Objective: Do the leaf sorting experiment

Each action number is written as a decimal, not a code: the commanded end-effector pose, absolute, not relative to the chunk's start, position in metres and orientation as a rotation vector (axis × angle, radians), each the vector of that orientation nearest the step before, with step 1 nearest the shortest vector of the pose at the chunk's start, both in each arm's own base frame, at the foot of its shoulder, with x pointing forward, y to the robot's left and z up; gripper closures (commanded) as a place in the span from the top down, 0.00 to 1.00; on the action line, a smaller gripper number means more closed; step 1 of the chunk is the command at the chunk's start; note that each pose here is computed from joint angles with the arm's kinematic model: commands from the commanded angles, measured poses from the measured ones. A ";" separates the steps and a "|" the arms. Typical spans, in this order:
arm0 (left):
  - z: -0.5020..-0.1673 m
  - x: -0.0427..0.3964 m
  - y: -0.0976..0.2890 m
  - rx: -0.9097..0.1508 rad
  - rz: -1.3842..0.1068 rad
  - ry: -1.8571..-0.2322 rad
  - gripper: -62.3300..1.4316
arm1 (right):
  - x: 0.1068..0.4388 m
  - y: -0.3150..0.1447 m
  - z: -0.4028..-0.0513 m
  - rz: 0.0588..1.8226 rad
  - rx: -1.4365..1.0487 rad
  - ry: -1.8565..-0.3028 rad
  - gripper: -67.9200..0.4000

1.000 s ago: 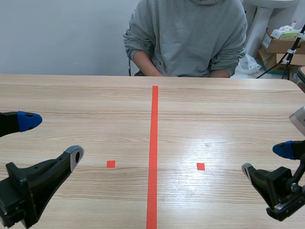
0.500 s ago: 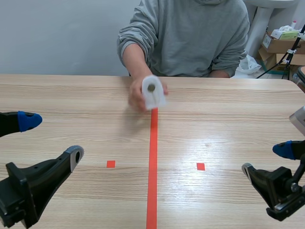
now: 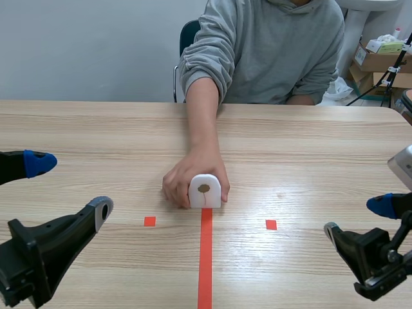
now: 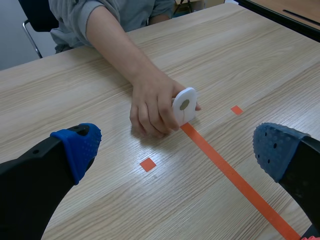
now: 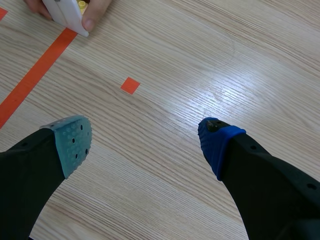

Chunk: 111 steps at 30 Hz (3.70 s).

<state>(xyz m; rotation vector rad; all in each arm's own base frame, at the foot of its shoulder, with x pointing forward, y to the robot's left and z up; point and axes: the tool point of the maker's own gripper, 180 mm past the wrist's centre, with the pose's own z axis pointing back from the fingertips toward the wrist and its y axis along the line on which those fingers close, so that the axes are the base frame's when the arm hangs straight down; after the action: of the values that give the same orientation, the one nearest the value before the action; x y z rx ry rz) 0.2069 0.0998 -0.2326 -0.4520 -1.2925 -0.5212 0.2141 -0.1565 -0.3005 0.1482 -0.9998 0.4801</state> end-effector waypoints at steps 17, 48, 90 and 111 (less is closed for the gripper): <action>-0.223 0.208 0.096 -0.470 -0.515 -1.327 1.00 | 0.218 -0.158 -0.294 0.485 0.144 -1.019 0.65; -0.223 0.208 0.096 -0.470 -0.514 -1.327 1.00 | 0.215 -0.163 -0.302 0.522 0.096 -0.972 0.65; -0.351 0.329 0.012 -0.528 -0.802 -1.091 1.00 | 0.219 -0.167 -0.304 0.534 0.064 -0.947 0.65; -0.368 0.338 -0.047 -0.567 -0.863 -1.041 1.00 | 0.219 -0.167 -0.304 0.534 0.065 -0.948 0.65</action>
<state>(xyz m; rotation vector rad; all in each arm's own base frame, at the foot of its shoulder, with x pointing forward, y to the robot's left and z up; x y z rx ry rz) 0.3339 -0.0466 -0.3754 -0.5640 -1.0140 -0.8617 0.2131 -0.1673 -0.3121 0.0677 -0.9173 0.5258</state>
